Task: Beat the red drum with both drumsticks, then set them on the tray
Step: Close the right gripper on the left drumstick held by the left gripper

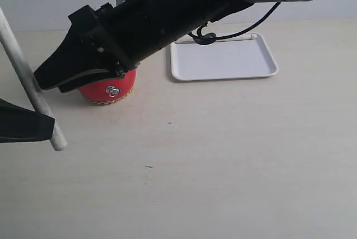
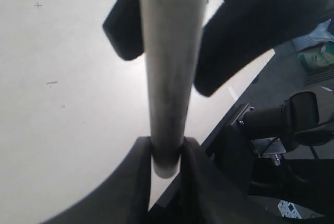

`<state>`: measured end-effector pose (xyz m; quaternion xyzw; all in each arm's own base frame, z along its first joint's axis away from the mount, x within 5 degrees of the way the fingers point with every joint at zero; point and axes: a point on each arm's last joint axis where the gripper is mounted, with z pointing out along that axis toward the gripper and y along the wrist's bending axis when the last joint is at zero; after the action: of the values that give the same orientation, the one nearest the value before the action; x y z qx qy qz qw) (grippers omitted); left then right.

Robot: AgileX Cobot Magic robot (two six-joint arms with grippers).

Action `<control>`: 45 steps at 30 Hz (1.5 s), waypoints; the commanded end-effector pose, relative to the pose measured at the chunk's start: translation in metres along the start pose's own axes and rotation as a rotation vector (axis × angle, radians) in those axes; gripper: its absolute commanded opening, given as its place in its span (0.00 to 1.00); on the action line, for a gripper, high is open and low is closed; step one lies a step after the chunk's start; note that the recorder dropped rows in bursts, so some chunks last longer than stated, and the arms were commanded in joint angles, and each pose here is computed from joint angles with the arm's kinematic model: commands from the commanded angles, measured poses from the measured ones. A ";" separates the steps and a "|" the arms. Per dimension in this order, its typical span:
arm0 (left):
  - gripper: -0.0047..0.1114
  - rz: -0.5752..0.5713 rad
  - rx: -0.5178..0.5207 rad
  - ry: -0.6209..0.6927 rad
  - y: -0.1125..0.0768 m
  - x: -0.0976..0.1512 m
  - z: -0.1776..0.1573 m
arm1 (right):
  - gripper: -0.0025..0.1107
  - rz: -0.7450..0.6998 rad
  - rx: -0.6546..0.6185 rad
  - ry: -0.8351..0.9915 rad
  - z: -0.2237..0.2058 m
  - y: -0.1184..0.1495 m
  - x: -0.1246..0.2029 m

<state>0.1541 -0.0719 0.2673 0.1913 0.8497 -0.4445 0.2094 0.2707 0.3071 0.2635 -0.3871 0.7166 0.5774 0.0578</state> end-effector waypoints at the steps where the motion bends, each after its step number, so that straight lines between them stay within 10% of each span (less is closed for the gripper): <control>1: 0.04 -0.001 -0.003 0.019 -0.001 0.003 0.001 | 0.40 -0.077 -0.050 -0.082 -0.008 0.023 -0.008; 45: 0.04 -0.032 0.050 -0.060 -0.026 0.004 -0.005 | 0.40 -0.206 0.024 0.006 0.023 0.038 0.002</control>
<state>0.1384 -0.0769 0.2775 0.1779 0.8482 -0.4476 0.2202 0.2366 0.3259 0.2898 -0.4554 0.6761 0.5682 0.1123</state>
